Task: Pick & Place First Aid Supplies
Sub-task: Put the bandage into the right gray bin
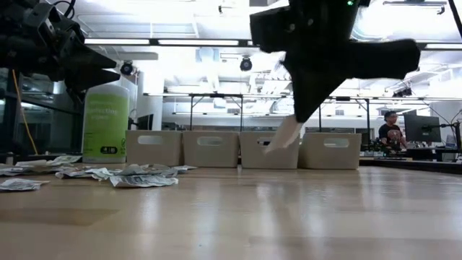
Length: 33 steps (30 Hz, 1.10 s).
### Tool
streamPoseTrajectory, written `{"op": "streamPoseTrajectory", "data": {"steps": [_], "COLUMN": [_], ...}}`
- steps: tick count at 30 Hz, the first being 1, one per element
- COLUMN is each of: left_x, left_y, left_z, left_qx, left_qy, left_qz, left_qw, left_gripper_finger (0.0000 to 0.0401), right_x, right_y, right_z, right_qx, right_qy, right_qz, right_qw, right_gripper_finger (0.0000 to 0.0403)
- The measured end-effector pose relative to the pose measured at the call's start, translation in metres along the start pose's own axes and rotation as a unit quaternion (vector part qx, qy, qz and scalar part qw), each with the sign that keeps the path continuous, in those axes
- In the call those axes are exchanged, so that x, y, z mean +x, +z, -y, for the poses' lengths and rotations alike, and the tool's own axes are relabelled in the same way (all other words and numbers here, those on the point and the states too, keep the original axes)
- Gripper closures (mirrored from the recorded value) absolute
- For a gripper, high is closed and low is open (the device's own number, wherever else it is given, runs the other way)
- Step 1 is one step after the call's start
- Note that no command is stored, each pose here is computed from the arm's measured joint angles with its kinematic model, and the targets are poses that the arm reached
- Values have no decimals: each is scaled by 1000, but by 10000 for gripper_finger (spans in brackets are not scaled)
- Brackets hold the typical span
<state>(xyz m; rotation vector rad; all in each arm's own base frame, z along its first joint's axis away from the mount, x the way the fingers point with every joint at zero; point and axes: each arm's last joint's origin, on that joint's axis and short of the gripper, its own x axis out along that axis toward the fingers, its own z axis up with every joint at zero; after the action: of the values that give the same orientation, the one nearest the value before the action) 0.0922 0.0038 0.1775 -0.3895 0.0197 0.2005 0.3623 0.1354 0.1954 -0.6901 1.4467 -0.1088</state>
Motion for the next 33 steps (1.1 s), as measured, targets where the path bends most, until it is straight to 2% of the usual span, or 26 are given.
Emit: {"op": "streamPoseTrajectory", "data": {"steps": [3,6,9,11,14,19,22,28,33], "left_x": [0,0,0,0,0,0,0,0,0], "left_y": [0,0,0,0,0,0,0,0,0], "left_z": [0,0,0,0,0,0,0,0,0], "left_qx": [0,0,0,0,0,0,0,0,0], "left_qy": [0,0,0,0,0,0,0,0,0], "left_qz": [0,0,0,0,0,0,0,0,0], "left_qw": [1000,1000,1000,1000,1000,1000,1000,1000,1000], "left_gripper_finger": [251,251,251,251,251,251,251,251,251], "right_x": [-3,-10,-23,-29,-28,-9,0,18,31], "right_y": [-7,-20,-39,-46,-62,-99,-123,-159,-179], "right_z": [3,10,21,25,25,30,37,59,86], "right_qx": [34,71,113,149,161,221,237,264,283], "right_qy": [-12,-74,-137,-164,-167,-207,-221,-242,-228], "right_qz": [-23,-58,-92,-85,-76,-115,-132,-140,-135], "right_qw": [999,993,980,971,970,946,937,923,922], "right_gripper_finger": [403,403,403,403,403,403,403,403,403]}}
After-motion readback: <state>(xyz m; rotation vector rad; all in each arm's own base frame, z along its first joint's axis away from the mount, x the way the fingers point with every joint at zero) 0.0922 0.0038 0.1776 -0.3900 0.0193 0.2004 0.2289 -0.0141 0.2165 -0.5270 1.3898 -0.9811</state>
